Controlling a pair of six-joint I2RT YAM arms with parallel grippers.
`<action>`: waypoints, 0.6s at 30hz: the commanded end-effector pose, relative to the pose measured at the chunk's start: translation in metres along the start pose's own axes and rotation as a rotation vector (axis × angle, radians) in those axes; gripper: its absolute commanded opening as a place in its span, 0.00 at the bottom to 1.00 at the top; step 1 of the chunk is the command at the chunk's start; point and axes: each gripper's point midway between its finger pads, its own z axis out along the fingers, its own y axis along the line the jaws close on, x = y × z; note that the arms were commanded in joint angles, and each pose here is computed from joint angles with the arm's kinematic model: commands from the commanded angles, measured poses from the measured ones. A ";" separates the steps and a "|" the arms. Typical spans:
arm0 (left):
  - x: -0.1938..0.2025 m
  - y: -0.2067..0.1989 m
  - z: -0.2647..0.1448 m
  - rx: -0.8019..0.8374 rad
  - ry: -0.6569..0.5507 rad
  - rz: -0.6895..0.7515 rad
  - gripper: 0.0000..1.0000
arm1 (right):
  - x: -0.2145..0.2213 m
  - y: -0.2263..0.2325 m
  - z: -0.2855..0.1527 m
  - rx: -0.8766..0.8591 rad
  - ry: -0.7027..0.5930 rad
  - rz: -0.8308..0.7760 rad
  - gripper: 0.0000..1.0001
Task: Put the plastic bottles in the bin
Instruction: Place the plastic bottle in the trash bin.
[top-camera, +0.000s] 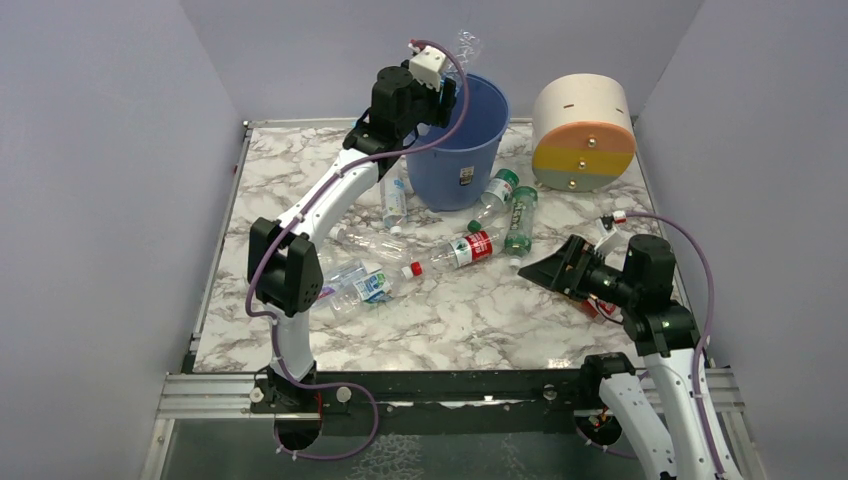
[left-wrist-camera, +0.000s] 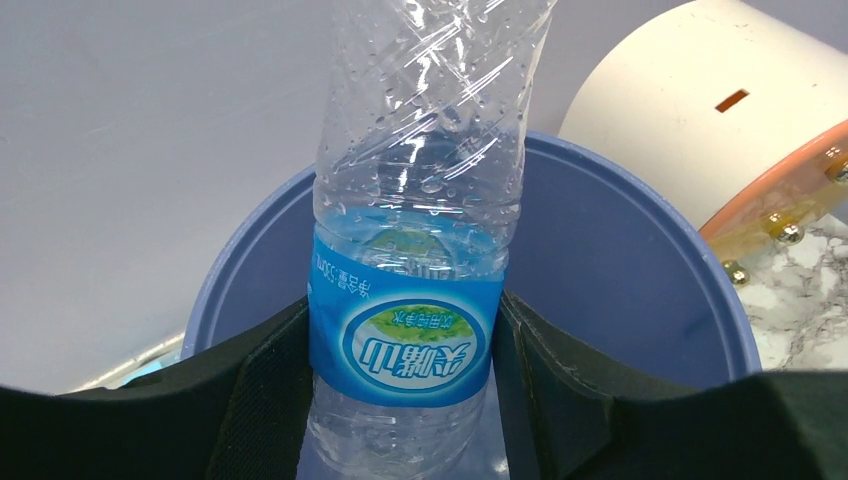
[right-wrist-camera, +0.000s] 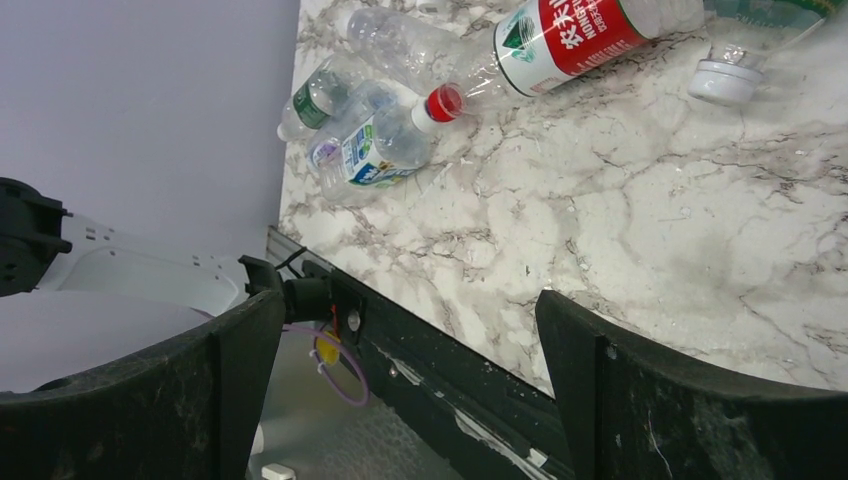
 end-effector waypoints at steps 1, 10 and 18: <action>-0.014 0.000 -0.002 0.012 -0.044 -0.007 0.65 | 0.006 0.001 0.002 -0.032 0.026 -0.012 1.00; -0.020 0.004 -0.017 -0.003 -0.034 0.000 0.82 | 0.004 0.003 0.003 -0.044 0.029 -0.015 1.00; -0.025 0.005 -0.032 -0.015 -0.031 0.006 0.97 | 0.006 0.003 0.004 -0.049 0.035 -0.011 1.00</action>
